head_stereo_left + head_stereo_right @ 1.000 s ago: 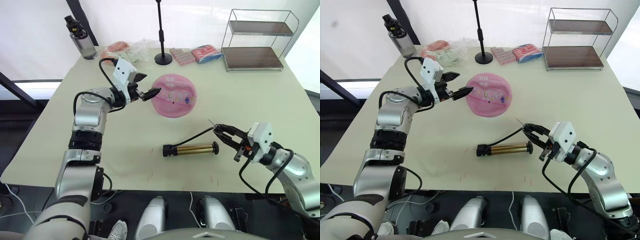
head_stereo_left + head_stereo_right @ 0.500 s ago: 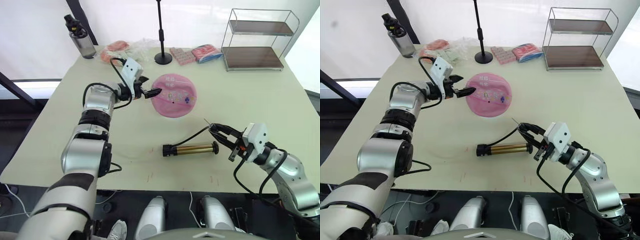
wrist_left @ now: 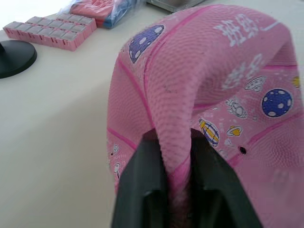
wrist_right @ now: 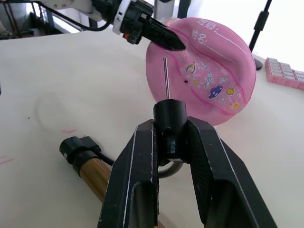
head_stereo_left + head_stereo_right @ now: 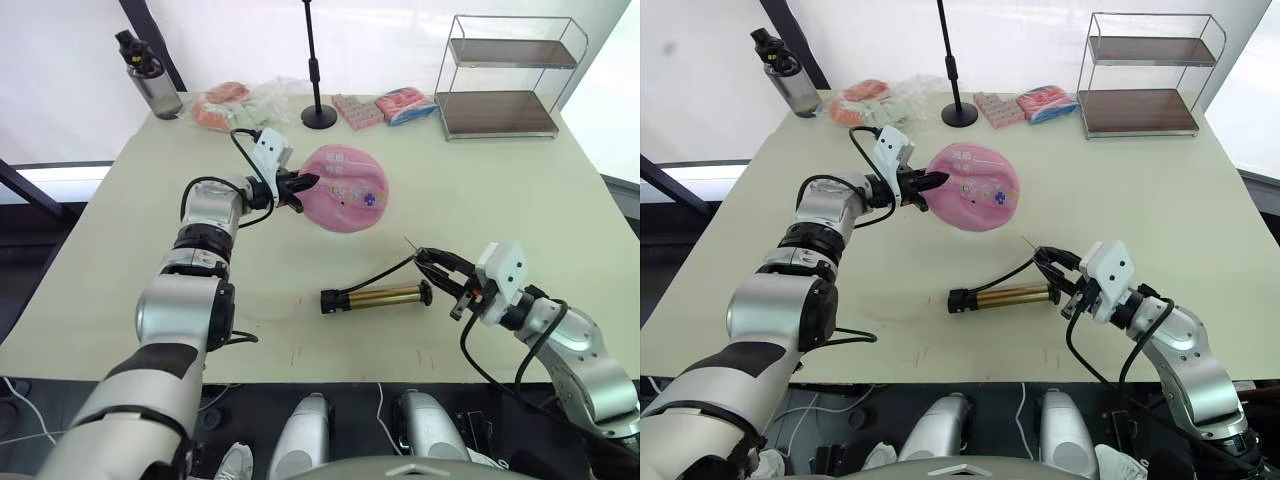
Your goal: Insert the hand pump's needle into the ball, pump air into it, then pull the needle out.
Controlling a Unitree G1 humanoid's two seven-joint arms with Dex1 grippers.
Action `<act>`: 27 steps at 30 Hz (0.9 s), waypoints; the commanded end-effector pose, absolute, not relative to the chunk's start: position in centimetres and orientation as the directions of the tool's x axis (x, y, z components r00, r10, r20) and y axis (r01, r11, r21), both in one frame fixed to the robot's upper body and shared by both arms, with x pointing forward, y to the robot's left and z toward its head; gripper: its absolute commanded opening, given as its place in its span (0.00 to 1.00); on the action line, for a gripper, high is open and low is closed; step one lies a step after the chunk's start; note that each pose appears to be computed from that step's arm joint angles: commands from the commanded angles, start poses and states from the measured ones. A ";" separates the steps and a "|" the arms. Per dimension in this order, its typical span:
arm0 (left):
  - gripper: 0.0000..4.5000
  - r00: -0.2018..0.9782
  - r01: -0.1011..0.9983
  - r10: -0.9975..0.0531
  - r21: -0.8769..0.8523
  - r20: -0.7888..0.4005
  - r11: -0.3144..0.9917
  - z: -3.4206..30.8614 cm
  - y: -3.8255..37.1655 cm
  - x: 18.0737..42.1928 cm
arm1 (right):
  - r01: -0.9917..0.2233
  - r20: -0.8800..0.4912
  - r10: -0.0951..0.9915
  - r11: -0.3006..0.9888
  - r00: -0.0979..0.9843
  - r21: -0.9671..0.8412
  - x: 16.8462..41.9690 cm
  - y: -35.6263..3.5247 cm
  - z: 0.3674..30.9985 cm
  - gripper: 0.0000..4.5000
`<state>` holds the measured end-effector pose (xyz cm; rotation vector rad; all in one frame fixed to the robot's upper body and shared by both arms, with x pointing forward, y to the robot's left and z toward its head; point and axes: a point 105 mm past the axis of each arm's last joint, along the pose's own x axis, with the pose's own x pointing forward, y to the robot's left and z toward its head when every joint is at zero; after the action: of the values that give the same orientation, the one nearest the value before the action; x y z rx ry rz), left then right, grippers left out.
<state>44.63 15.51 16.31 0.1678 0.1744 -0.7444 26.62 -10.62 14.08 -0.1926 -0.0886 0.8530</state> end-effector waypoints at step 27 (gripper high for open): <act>0.02 0.766 0.641 -0.637 0.162 -0.081 0.750 15.2 13.3 42.3 | -0.788 -0.506 0.657 0.610 0.559 -0.080 36.0 -5.3 15.7 0.08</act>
<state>42.44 13.92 14.94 0.1459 0.0498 -0.6745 35.89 -6.02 15.20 -0.2917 0.4426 0.8327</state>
